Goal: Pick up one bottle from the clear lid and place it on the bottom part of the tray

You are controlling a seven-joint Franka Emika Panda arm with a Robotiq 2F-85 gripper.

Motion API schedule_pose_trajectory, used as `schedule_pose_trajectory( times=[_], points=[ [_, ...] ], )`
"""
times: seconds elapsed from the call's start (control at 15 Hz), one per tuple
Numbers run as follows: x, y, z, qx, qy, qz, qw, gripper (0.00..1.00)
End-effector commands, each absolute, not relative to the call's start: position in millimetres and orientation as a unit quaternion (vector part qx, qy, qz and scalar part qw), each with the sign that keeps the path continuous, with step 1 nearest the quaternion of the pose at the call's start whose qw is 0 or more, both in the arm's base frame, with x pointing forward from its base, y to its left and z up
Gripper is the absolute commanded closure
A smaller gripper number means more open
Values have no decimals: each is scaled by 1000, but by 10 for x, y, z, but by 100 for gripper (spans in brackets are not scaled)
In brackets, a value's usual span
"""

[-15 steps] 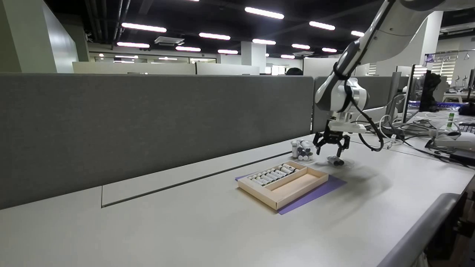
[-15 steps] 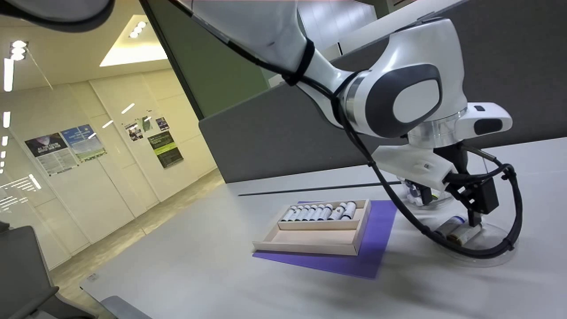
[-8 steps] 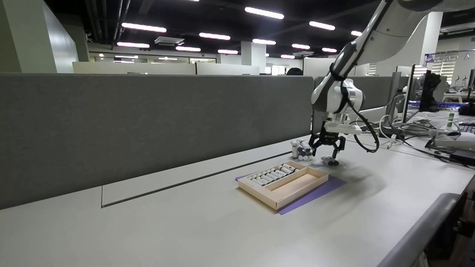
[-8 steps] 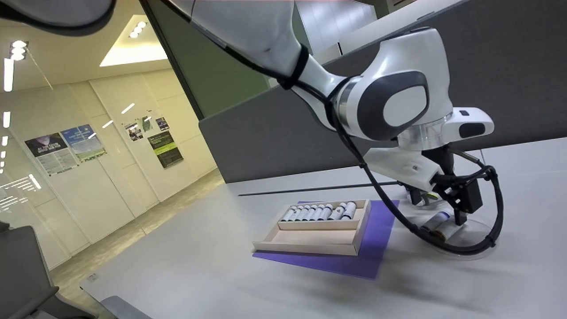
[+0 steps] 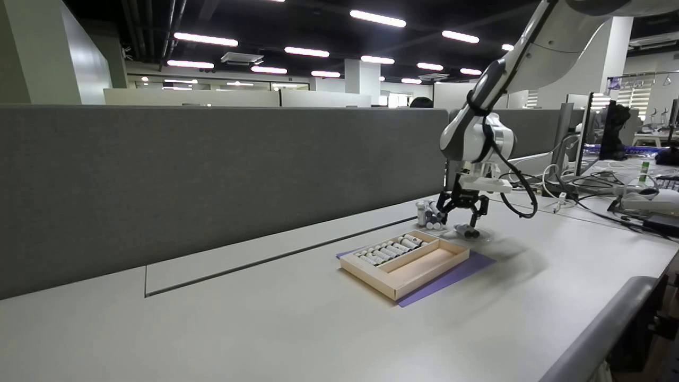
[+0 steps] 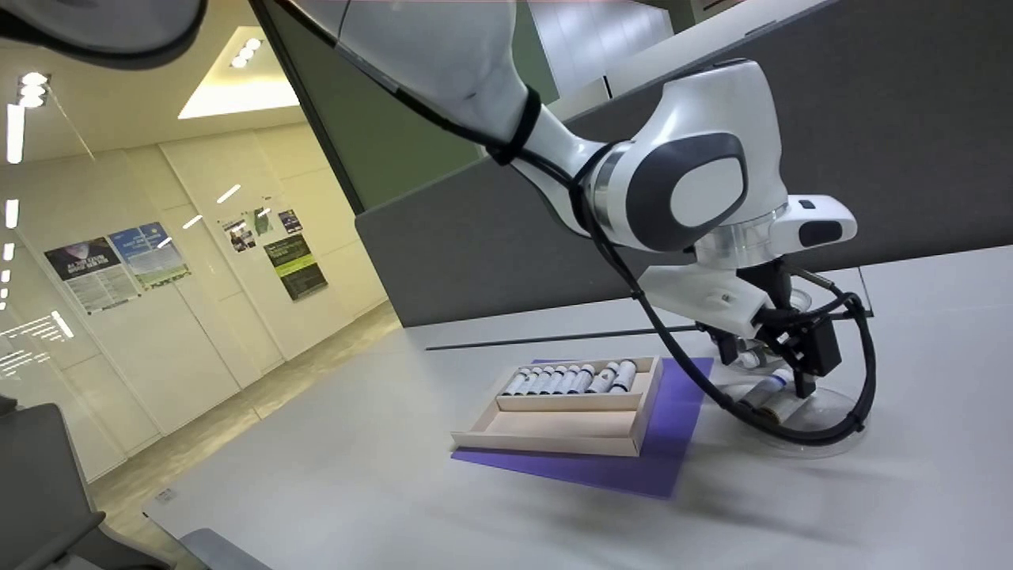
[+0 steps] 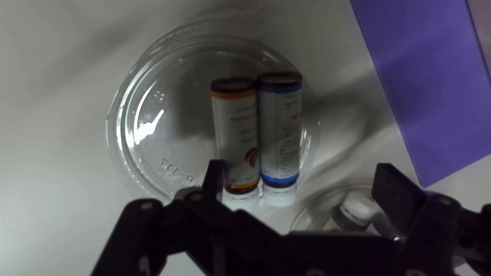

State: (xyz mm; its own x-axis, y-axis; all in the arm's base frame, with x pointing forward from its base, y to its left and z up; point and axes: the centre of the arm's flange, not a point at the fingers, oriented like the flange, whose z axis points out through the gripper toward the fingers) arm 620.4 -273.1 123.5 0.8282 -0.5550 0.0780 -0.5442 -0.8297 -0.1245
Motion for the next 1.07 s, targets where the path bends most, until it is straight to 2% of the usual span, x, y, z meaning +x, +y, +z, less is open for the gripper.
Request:
schedule_pose_trajectory(
  times=[0.0,1.0],
  points=[
    [6288,-2681,1443,-954,293,-43,41,0],
    [6336,-2621,1290,-957,284,-19,54,0]
  ],
)
